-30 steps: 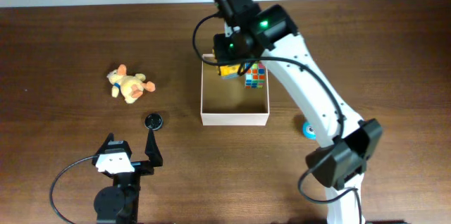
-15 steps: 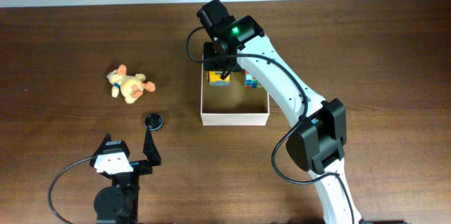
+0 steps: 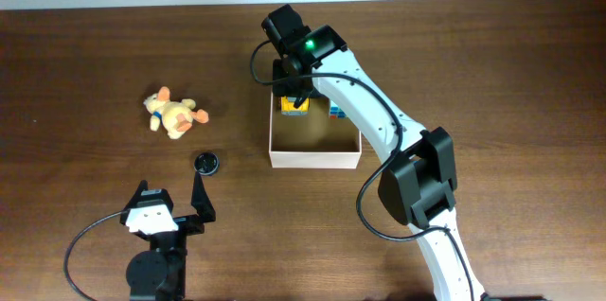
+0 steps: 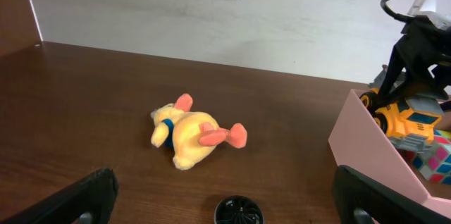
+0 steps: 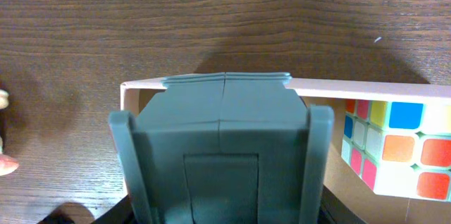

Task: Pack container
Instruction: 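Carry the dump truck over the box and lower it inside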

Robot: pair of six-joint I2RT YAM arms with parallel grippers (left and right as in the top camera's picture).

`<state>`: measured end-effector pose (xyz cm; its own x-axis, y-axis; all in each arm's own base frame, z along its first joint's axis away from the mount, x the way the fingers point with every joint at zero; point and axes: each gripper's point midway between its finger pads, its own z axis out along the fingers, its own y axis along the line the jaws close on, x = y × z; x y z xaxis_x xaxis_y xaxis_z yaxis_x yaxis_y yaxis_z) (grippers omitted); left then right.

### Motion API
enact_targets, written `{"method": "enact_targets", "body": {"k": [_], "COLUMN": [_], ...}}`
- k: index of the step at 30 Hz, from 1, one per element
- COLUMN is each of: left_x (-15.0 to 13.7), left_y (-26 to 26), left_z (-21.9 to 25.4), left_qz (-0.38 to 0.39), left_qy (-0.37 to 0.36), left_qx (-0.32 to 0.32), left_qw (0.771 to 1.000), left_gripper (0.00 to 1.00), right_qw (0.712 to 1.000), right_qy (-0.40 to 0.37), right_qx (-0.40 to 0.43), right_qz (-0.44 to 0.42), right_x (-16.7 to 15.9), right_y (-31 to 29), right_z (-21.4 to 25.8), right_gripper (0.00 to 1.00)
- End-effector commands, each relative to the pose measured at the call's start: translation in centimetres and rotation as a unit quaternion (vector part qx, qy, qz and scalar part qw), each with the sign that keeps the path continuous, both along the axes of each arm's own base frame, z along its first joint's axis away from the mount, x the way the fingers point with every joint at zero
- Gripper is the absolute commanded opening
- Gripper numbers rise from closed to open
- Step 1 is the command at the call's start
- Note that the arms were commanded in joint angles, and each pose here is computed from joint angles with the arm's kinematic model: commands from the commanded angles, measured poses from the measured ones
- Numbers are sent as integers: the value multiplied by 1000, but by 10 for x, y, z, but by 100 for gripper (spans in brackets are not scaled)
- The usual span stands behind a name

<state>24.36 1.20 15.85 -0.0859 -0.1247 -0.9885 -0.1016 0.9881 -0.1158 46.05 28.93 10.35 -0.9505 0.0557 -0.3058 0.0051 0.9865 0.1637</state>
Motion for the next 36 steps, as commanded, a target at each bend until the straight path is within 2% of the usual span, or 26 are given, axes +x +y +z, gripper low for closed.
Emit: {"method": "enact_targets", "body": {"k": [1,36], "left_x": [0,0], "left_y": [3,3], "left_z": [0,0], "left_qz": [9,9], "left_qy": [-2,-2], "left_qx": [9,9], "left_qw": [1000,1000], "left_gripper": [99,99], "right_qw": [1000,1000], "right_qy": [-14,7], "right_qx": [-6,12], "right_qz": [-4,18], "right_x": [6,-8], "right_y": [3,21], "right_z": [1,-6], "right_gripper": [47,46]}}
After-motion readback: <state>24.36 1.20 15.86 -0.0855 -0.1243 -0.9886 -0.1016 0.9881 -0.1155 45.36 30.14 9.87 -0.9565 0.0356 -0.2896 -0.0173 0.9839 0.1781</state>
